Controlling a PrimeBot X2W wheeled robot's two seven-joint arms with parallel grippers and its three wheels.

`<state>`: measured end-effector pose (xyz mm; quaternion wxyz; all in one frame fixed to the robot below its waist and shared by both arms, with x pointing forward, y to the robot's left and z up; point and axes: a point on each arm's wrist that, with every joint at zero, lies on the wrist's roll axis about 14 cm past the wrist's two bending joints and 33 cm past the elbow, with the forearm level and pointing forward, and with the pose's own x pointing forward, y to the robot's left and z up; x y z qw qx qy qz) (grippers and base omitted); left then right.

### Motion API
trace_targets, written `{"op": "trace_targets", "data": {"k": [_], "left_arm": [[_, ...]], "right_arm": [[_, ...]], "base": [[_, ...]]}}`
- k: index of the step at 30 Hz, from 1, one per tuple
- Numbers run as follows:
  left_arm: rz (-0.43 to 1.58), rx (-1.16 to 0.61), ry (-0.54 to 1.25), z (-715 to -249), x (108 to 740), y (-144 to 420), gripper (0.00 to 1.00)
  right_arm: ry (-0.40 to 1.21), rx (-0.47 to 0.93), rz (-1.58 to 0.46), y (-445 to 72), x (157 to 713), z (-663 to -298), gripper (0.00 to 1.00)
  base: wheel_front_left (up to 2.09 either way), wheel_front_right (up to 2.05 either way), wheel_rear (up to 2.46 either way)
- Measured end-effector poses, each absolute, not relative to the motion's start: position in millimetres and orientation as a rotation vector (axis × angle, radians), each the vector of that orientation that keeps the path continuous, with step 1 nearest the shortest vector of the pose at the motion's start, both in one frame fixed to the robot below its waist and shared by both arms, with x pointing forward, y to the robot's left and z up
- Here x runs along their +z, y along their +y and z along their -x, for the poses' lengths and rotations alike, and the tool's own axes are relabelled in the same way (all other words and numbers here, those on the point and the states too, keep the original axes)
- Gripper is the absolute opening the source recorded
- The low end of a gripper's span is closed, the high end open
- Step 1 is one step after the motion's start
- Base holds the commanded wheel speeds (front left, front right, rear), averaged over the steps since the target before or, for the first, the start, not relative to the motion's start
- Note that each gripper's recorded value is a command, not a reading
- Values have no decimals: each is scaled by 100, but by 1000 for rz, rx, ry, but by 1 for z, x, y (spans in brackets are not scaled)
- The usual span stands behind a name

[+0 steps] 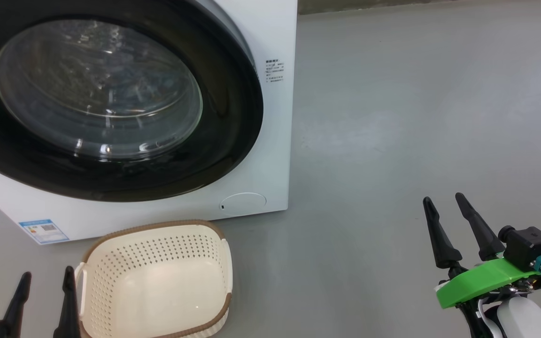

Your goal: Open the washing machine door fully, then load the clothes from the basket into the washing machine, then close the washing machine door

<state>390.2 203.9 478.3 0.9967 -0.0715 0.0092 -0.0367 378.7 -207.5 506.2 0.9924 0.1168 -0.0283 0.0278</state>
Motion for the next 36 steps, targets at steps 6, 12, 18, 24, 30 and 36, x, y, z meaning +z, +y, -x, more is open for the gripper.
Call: {"op": "trace_targets", "data": {"k": [6, 12, 18, 24, 30, 36], "left_arm": [[141, -60, 27, -386, 475, 208, 100], [135, -55, 27, -386, 475, 210, 100], [128, -45, 29, -386, 474, 213, 100], [127, -44, 28, -386, 474, 213, 100], [119, -42, 24, -385, 476, 213, 100], [116, -43, 29, -384, 474, 211, 0]], "right_arm": [[-66, 45, -235, -211, 509, -376, 100], [-73, 31, -236, -216, 510, -376, 100], [-72, 32, -237, -216, 510, -377, 100], [-74, 34, -237, -215, 511, -378, 100], [-77, 36, -237, -214, 512, -377, 100], [-74, 35, -241, -214, 511, -376, 0]], "base": [[0, 0, 0], [0, 0, 0], [0, 0, 0], [0, 0, 0], [0, 0, 0], [0, 0, 0]]}}
